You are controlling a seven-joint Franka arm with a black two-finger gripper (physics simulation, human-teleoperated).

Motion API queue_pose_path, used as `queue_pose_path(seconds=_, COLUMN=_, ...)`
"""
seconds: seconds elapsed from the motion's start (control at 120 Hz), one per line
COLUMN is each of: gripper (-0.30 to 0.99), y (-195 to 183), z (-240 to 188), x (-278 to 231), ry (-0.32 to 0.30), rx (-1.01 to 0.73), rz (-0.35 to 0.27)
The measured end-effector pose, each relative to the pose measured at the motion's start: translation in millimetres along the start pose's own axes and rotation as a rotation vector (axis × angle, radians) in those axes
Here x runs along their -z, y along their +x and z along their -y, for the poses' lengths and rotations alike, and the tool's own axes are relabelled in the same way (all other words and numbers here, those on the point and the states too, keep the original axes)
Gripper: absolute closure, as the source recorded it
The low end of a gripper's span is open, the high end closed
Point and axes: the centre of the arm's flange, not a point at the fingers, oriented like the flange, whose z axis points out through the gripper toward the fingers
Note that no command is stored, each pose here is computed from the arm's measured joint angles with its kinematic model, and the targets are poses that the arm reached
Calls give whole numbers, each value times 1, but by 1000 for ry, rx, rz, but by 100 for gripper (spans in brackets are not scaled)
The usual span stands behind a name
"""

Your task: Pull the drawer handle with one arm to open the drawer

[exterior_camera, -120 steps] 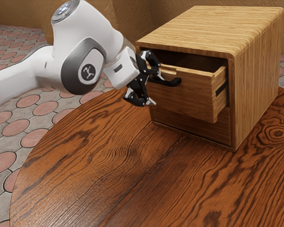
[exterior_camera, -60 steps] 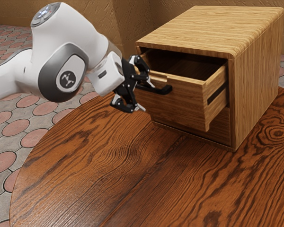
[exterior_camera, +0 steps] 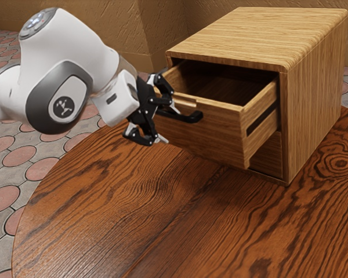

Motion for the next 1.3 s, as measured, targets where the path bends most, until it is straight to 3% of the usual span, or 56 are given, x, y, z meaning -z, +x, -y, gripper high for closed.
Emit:
queue_pose_path(seconds=1.167, gripper=24, y=2, z=-67, x=40, ry=8, rx=8, rz=-8)
queue_pose_path(seconds=1.3, gripper=13, y=7, z=-67, x=48, ry=24, rx=1, rz=-8)
